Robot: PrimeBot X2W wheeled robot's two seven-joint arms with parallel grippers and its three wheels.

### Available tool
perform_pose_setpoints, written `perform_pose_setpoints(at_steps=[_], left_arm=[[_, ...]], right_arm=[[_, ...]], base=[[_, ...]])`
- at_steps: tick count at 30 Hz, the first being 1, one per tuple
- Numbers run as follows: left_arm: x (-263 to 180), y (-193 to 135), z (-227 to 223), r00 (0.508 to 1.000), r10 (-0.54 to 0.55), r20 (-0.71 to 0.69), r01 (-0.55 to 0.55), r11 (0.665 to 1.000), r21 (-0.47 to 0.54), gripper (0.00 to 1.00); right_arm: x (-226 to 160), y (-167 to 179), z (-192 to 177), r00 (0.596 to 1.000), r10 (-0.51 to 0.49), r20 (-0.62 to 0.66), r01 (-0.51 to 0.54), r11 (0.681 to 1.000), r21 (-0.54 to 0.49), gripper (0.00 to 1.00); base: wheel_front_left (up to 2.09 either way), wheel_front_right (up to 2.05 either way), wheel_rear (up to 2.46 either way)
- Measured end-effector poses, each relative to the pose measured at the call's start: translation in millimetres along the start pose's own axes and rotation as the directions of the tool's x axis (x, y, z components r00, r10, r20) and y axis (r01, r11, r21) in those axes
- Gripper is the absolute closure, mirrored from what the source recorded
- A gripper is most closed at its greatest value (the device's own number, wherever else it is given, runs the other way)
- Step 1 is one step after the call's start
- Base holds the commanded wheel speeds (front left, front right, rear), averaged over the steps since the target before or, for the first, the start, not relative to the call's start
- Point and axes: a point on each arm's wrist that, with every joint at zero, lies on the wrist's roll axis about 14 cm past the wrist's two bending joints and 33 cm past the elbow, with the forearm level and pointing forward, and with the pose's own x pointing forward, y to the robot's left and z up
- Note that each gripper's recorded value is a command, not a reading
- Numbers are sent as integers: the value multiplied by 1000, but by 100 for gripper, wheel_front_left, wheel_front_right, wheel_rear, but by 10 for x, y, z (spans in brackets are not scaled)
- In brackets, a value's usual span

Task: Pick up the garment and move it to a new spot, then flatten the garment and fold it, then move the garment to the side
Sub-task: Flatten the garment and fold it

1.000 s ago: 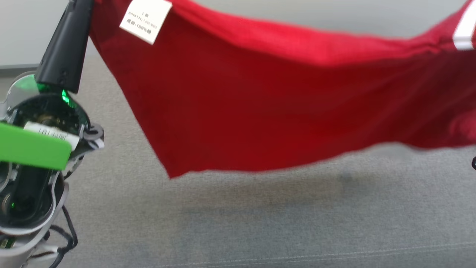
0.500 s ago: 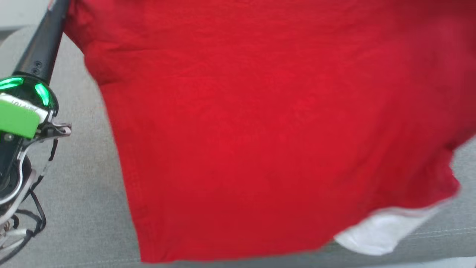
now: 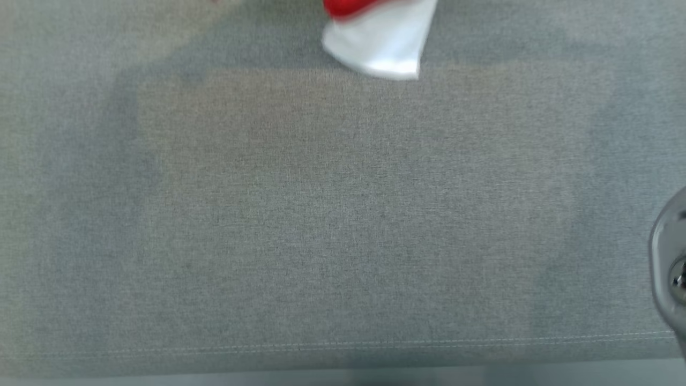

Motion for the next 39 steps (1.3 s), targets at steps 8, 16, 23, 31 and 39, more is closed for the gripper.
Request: perform_pose_setpoints(at_steps=[8, 16, 23, 31, 39], left_arm=[[260, 89, -374, 999, -19, -49, 19, 1000, -7, 100], [288, 374, -671, 999, -11, -38, 6, 994, -113, 100], [-658, 1182, -1800, 932, 223, -286, -274, 949, -156, 100], [-1000, 992, -1803, 930, 229, -286, -300, 924, -238, 100], [-1284, 793, -1660, 935, 230, -271, -302, 917, -262, 100]], right_arm=[[282, 130, -257, 997, 74, -28, -73, 997, 35, 100], [-89, -458, -985, 978, 44, -203, -12, 988, 156, 100], [-951, -1454, -1441, 915, -198, -352, 264, 953, 150, 100], [-1376, -1490, -995, 918, -244, -312, 307, 937, 169, 100], [-2061, -1462, -1041, 844, -282, -456, 390, 907, 161, 100]], base=[[0, 0, 0], [0, 0, 0], [0, 0, 0], [0, 0, 0], [0, 0, 0]])
